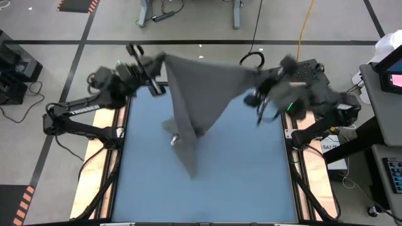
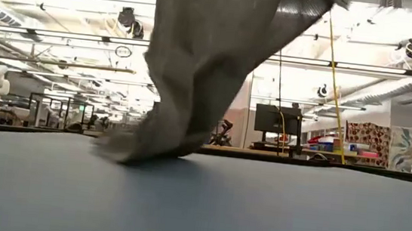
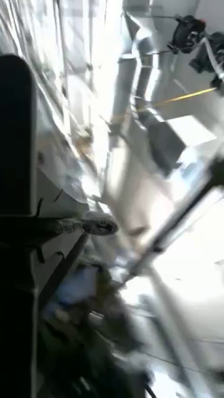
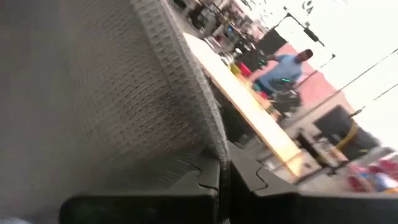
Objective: Roll towel
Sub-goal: Roll the gray towel
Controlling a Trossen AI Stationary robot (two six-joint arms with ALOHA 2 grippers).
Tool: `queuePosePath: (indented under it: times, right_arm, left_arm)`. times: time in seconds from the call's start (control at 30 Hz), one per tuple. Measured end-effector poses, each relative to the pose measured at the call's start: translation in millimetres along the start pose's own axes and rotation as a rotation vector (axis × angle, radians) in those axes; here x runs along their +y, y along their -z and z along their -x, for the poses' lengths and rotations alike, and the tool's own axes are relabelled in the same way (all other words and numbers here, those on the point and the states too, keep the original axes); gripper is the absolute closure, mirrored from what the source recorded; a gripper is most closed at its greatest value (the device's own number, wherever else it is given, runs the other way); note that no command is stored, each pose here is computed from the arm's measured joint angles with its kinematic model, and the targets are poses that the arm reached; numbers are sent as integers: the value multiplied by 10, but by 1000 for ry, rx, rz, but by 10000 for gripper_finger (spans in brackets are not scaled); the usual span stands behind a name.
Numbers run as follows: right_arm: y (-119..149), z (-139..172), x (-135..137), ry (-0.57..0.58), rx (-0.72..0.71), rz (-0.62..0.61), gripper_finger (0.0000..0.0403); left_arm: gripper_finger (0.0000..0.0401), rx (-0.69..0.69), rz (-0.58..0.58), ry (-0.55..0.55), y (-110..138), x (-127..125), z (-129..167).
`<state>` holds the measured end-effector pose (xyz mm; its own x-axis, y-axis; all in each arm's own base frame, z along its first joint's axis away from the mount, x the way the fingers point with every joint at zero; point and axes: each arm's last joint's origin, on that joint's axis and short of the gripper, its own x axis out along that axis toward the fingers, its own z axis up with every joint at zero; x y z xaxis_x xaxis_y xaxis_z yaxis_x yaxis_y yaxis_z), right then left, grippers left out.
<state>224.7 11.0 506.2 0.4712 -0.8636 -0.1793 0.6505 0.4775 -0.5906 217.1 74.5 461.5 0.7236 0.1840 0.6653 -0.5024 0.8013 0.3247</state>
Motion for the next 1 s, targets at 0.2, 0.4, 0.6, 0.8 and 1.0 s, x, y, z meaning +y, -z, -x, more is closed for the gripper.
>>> queuePosePath:
  times: [0.2, 0.4, 0.6, 0.8, 1.0]
  right_arm:
    - [-383, 71, -723, -11, -238, -148, 403]
    - [-441, 293, -880, -97, -349, -182, 403]
    - [-356, 351, -655, -204, -276, -144, 403]
    - [-260, 429, -447, -322, -202, -151, 403]
    - [-213, 512, -381, -417, -176, -218, 403]
  left_arm:
    - [398, -27, 204, 133, -71, 399, -329]
    - [398, -42, 303, 294, -404, 531, -542]
    - [398, 91, 317, 297, -676, 649, -536]
    - [398, 297, 307, 333, -734, 624, -358]
    - [398, 382, 321, 324, -812, 618, -221]
